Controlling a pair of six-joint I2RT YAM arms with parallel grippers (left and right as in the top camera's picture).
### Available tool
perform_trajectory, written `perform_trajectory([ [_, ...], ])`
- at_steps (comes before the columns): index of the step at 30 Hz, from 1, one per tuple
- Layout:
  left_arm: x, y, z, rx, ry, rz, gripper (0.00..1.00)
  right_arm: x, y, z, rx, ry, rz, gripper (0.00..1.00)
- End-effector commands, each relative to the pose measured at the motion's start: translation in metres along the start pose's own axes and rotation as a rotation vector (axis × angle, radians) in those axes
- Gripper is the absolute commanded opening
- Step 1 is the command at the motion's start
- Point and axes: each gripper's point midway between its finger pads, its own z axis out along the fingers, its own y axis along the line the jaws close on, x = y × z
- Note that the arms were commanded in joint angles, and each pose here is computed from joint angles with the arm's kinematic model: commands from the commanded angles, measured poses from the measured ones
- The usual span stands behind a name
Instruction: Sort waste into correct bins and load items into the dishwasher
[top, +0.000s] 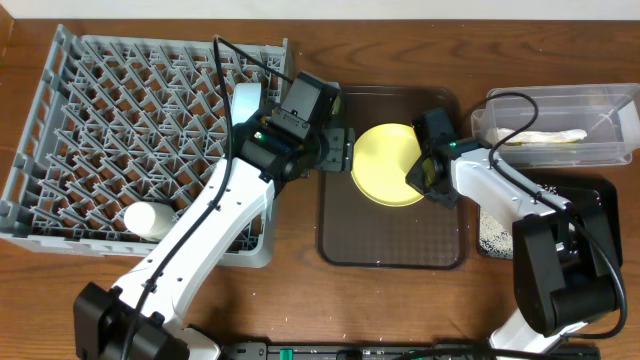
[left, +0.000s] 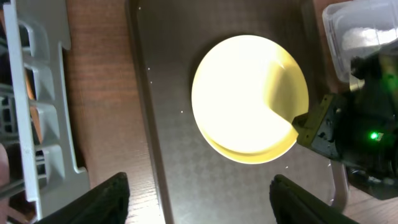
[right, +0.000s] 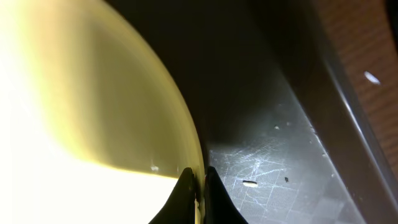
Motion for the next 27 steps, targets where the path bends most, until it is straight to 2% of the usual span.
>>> perform_trajectory([
  [1, 0.002, 0.003, 0.002, -0.008, 0.011, 0.065, 0.76, 0.018, 0.0, 0.006, -0.034, 0.103, -0.211, 0.01],
  [6, 0.002, 0.003, 0.002, -0.008, 0.013, 0.064, 0.77, 0.024, 0.019, -0.011, -0.175, 0.157, -0.339, 0.01],
  [9, 0.003, 0.003, 0.002, -0.01, 0.016, 0.064, 0.77, 0.021, 0.04, -0.036, -0.362, 0.159, -0.459, 0.01],
  [11, 0.004, 0.004, 0.002, -0.011, 0.019, 0.064, 0.78, 0.015, 0.049, -0.057, -0.485, 0.142, -0.517, 0.01],
  [20, 0.004, 0.003, 0.002, -0.009, 0.019, 0.063, 0.78, -0.014, 0.045, -0.13, -0.79, 0.023, -0.619, 0.01],
  [27, 0.009, -0.018, 0.001, 0.117, 0.052, 0.064, 0.78, 0.0, 0.055, -0.163, -1.005, 0.011, -0.75, 0.01],
])
